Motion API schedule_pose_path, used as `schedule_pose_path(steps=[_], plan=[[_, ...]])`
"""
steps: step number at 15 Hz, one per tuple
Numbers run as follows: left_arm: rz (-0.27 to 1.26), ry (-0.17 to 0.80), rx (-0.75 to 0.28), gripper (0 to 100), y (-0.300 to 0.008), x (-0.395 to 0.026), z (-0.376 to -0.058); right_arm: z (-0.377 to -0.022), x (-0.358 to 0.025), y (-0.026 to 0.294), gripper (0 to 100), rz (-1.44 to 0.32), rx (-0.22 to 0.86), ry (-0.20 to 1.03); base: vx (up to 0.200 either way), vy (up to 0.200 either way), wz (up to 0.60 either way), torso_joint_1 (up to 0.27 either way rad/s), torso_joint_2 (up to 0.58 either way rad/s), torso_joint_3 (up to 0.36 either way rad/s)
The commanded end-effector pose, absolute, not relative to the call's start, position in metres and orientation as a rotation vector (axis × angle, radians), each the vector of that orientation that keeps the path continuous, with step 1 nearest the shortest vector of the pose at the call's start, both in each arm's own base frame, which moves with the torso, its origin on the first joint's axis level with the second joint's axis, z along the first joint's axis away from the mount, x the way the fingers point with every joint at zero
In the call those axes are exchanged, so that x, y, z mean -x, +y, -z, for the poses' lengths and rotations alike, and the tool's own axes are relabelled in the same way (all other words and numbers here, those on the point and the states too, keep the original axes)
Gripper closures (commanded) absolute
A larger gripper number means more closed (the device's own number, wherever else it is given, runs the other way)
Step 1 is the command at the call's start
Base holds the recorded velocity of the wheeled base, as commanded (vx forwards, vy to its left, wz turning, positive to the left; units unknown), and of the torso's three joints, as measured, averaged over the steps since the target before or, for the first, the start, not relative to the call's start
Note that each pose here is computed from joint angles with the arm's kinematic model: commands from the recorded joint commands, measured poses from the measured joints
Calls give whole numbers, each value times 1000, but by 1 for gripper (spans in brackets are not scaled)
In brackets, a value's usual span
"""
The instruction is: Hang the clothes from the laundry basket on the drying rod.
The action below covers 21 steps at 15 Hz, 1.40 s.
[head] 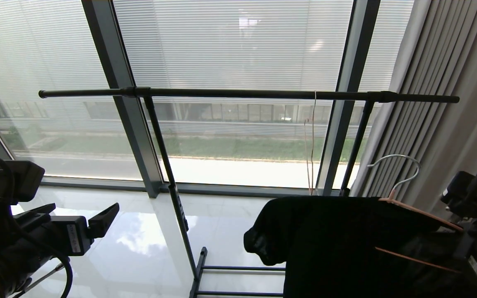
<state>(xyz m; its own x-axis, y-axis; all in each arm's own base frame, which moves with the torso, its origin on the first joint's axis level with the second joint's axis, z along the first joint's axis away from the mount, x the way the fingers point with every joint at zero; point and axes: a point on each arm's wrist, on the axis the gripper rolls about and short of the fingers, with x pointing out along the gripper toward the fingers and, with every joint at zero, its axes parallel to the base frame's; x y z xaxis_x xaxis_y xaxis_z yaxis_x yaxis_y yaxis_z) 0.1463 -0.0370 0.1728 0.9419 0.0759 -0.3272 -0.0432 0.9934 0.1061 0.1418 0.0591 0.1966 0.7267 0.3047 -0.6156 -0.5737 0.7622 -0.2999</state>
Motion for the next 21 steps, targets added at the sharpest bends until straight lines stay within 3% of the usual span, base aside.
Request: schedule_pose_path(steps=[1,2,3,4,9,13,16,21], plan=[[-54,358,-126,0,-39,-151,-170,-188,-132,54,100,-451,464,625,0,0,0,0,0,0],[-53,359,-129,0,-39,-151,-170,-188,-132,54,100,-447,463,628,0,0,0,0,0,0],[-30,359,-259,0,-39,-150,-170,-183,-129,49,100,-322,428,712,0,0,0,0,0,0],[-22,356,-289,0,-39,-151,-171,-181,-130,47,100,-268,427,740,0,0,0,0,0,0],[0,351,-299,0,-43,-150,-172,-178,-153,35,100,-12,303,810,0,0,0,0,0,0],[2,343,-300,0,-44,-154,-175,-191,-200,43,100,199,113,783,0,0,0,0,0,0],[2,333,-297,0,-46,-158,-179,-207,-223,57,100,198,74,719,0,0,0,0,0,0],[33,328,-301,0,-51,-157,-180,-222,-229,73,100,142,74,667,0,0,0,0,0,0]])
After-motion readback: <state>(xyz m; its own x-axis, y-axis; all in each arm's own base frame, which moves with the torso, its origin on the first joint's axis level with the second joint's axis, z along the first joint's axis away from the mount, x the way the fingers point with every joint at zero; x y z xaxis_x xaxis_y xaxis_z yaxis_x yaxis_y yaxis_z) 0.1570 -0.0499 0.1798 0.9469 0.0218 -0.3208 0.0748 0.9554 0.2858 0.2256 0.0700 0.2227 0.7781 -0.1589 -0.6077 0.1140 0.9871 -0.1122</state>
